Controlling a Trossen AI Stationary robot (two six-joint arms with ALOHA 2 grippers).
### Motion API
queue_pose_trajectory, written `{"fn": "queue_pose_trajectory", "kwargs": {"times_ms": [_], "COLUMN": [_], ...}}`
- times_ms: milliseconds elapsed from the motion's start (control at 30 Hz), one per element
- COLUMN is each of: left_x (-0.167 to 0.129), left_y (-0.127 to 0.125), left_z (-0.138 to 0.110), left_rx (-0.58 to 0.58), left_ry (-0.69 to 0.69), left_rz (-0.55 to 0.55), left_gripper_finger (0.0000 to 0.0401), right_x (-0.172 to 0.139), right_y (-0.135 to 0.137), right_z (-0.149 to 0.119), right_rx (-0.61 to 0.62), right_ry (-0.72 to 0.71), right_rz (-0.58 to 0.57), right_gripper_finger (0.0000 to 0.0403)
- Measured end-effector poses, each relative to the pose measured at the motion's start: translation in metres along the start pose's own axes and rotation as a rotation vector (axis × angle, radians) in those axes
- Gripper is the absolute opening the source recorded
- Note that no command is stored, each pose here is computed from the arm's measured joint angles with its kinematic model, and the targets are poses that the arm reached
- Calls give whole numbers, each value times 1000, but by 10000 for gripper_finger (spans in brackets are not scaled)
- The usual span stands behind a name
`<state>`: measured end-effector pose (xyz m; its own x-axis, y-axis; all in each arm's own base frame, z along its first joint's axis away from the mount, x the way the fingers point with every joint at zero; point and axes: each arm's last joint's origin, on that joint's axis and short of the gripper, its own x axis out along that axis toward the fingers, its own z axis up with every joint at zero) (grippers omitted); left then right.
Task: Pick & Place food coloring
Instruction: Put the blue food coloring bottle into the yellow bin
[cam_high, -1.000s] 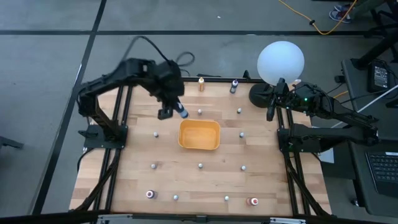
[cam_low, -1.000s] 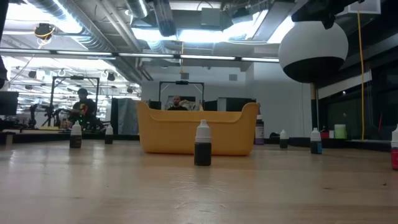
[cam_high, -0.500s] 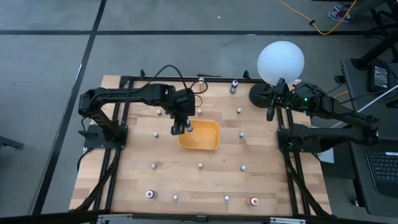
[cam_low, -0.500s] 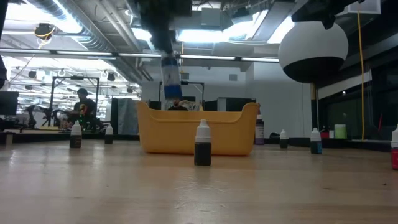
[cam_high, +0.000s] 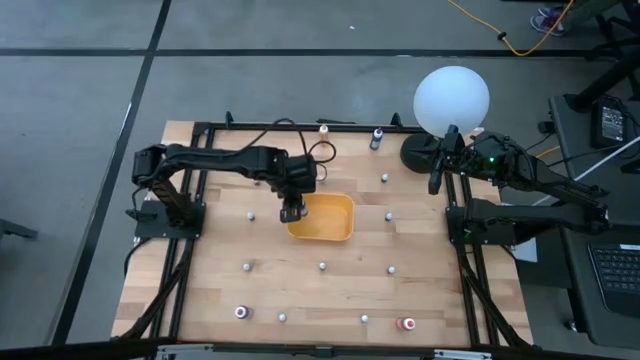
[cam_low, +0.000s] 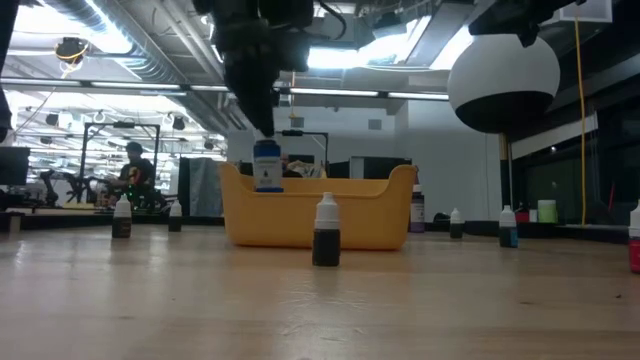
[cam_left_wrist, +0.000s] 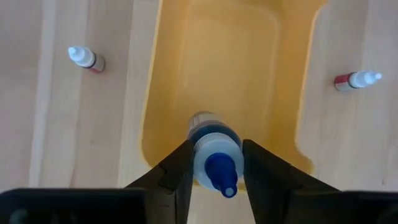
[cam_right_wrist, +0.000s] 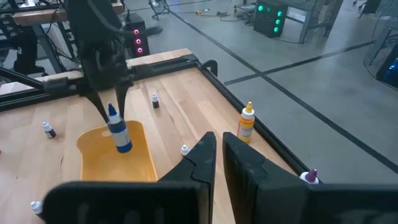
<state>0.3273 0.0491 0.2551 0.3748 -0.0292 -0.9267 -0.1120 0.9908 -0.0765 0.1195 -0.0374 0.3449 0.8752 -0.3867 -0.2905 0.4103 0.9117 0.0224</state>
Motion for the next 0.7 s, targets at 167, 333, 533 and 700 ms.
{"fn": "queue_pose_trajectory", "kwargs": {"times_ms": [167, 333, 533, 700], "left_x": [13, 20, 21, 21], "left_y": [1, 2, 3, 3], "left_z": [2, 3, 4, 4], "left_rx": [2, 4, -3, -4], "left_ry": [21, 36, 33, 32], "left_rz": [-2, 0, 19, 19], "left_gripper_finger": [112, 116, 116, 132], "right_x": [0, 0, 0, 0], "right_y": [0, 0, 0, 0], "right_z": [-1, -1, -2, -3], "right_rx": [-1, -1, -3, -5], "right_ry": [6, 7, 23, 33], "right_rz": [-1, -1, -1, -2], "right_gripper_finger": [34, 34, 34, 34]}}
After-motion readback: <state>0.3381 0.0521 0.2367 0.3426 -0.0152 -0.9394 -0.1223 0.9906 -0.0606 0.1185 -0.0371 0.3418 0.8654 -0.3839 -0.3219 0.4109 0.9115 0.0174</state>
